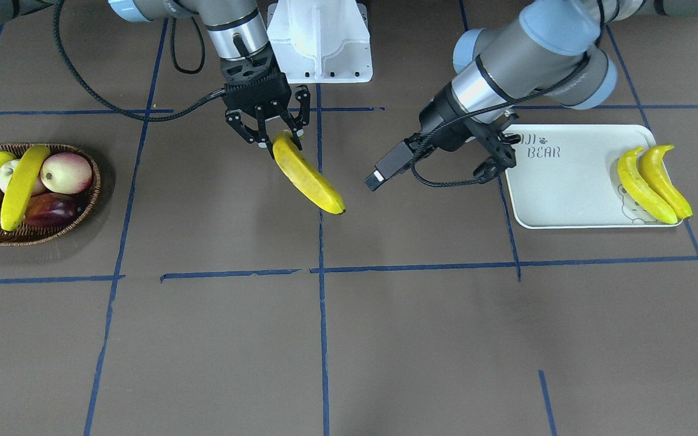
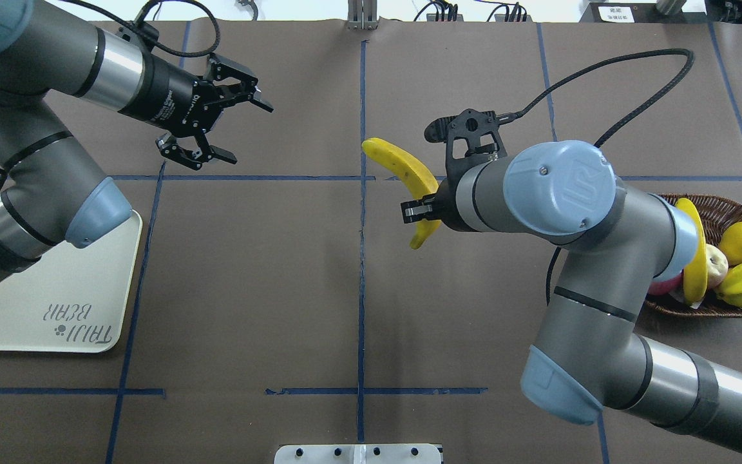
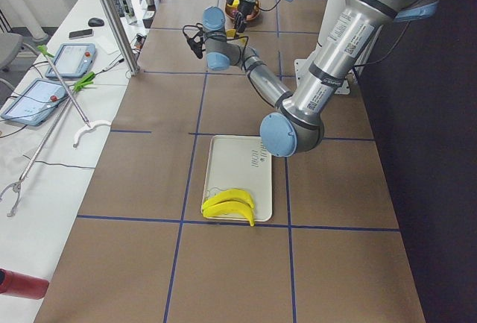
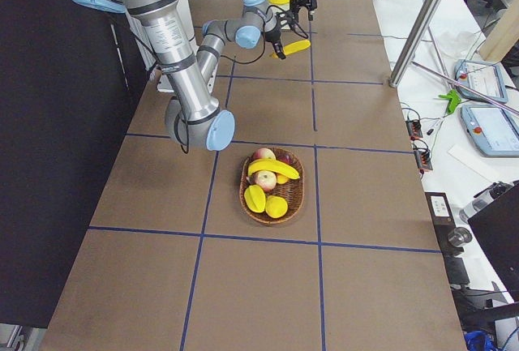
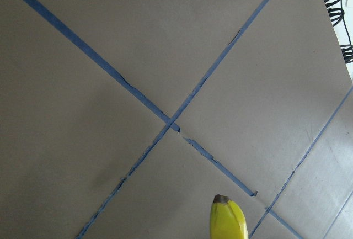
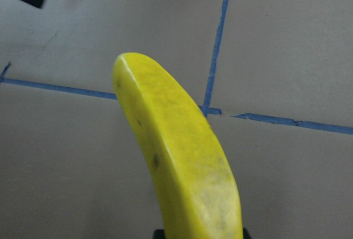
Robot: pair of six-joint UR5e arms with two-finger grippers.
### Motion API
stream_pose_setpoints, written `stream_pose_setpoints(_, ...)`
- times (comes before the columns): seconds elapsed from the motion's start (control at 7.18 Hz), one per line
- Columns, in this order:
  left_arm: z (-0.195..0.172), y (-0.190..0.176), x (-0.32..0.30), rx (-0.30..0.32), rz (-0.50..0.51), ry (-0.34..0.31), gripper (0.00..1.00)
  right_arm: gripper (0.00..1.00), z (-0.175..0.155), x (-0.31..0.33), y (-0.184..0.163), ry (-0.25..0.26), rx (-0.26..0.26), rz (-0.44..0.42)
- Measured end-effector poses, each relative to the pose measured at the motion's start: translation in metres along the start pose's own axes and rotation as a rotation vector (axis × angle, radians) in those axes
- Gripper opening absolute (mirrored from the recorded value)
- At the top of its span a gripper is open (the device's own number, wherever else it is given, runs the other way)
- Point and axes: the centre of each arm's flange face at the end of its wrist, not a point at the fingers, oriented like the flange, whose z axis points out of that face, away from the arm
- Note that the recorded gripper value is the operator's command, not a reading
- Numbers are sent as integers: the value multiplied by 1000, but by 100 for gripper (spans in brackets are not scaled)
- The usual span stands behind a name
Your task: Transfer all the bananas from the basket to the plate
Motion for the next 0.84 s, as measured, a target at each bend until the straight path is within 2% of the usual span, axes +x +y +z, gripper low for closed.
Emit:
stream_pose_setpoints(0.28, 23, 30, 0, 4, -37, 12, 99, 0, -1, -28, -1, 17, 1, 49)
stream_pose_setpoints(0.56, 37, 43, 1, 7, -65, 16, 97, 0, -3, -38, 0, 22, -4, 66)
stream_pose_setpoints(0.7, 45, 49, 2, 19, -68, 24, 81, 0, -4, -39, 1, 20, -6, 68)
stream_pose_setpoints(0.84, 50, 53, 3, 28, -69, 30, 43, 0, -4, -40, 2, 18, -7, 67)
